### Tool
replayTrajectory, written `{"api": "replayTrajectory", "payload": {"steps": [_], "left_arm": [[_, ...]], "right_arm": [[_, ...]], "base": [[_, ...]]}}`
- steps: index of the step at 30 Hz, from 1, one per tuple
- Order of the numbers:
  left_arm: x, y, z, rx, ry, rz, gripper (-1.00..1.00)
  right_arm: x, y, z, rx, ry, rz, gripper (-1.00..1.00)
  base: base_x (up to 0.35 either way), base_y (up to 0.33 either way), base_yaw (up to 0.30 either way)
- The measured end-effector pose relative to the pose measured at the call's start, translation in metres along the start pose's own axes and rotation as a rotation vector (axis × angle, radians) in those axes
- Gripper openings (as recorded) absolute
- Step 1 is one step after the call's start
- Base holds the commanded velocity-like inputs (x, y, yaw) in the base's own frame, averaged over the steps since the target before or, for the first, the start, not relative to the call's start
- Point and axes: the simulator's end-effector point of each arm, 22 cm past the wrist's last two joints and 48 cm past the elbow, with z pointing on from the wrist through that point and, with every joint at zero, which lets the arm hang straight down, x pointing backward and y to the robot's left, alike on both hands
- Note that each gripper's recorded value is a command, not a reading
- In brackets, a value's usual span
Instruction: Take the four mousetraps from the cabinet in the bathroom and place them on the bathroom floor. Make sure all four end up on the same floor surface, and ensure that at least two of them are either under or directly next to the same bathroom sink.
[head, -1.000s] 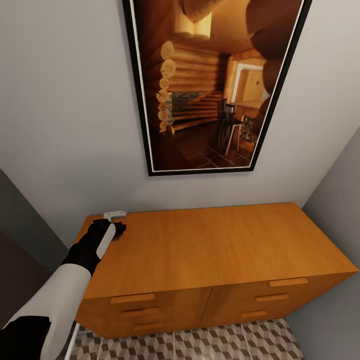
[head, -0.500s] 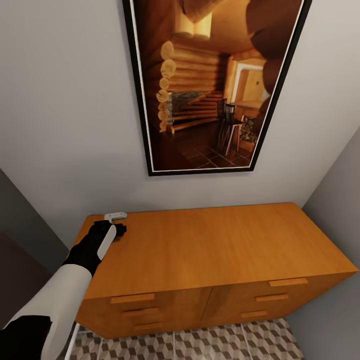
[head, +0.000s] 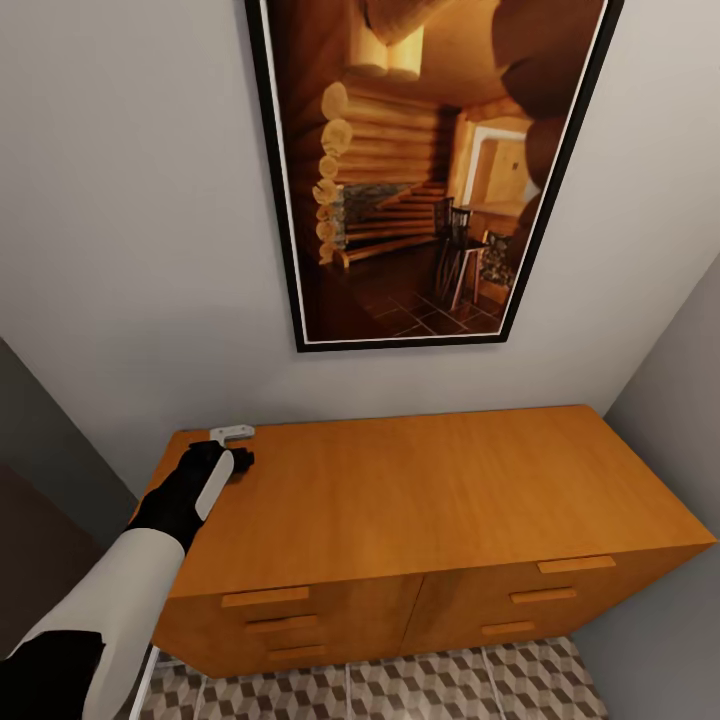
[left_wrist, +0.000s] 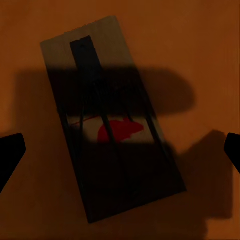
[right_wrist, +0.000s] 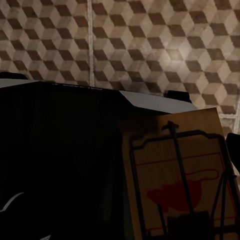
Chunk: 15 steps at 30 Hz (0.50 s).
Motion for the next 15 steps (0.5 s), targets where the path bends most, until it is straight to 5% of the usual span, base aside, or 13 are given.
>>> {"api": "replayTrajectory", "payload": {"steps": [15], "left_arm": [[0.0022,0.0004,0.0007,-0.002,0.003,0.002,1.0]], "right_arm": [[-0.0001,0.0,-0.0002,0.0,-0.001,0.0,-1.0]], "base": [[0.0,0.0,0.0]]}}
